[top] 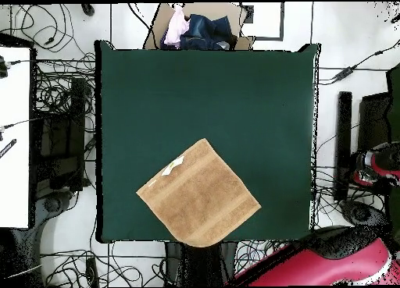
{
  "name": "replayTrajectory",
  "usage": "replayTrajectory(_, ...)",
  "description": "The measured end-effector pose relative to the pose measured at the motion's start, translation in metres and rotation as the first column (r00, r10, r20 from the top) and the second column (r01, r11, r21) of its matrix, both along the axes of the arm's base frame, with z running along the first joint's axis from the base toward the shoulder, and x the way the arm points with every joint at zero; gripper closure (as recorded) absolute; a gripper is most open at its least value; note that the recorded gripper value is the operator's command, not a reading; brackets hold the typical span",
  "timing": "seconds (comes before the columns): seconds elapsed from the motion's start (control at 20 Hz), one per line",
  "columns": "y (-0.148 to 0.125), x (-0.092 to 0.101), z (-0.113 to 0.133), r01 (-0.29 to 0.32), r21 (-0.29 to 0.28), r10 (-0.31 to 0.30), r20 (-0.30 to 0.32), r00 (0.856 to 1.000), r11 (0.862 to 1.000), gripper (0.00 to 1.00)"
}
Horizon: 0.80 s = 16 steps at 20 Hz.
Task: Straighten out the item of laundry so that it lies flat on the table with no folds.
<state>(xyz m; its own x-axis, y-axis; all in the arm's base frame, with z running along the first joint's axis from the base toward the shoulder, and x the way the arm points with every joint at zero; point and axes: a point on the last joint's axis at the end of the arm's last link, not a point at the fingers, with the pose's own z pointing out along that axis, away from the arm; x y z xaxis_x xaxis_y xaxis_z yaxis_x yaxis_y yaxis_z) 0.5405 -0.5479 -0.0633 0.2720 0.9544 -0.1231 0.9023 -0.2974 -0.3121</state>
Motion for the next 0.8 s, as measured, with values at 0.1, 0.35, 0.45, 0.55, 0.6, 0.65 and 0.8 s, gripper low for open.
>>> replayTrajectory(0.1,-0.015,-0.006,0.000,0.004,-0.034,-0.003,0.018,1.000,0.999,1.00)
replayTrajectory(0.35,-0.045,-0.026,-0.006,0.030,-0.072,-0.028,0.025,0.999,0.997,1.00)
replayTrajectory(0.45,-0.060,-0.037,-0.013,0.048,-0.083,-0.046,0.030,0.999,0.995,1.00)
replayTrajectory(0.55,-0.075,-0.049,-0.020,0.068,-0.093,-0.065,0.036,0.997,0.993,1.00)
replayTrajectory(0.6,-0.082,-0.055,-0.023,0.077,-0.098,-0.074,0.040,0.996,0.992,1.00)
replayTrajectory(0.65,-0.088,-0.061,-0.026,0.087,-0.101,-0.083,0.043,0.996,0.991,1.00)
replayTrajectory(0.8,-0.114,-0.088,-0.042,0.129,-0.115,-0.123,0.055,0.991,0.985,1.00)
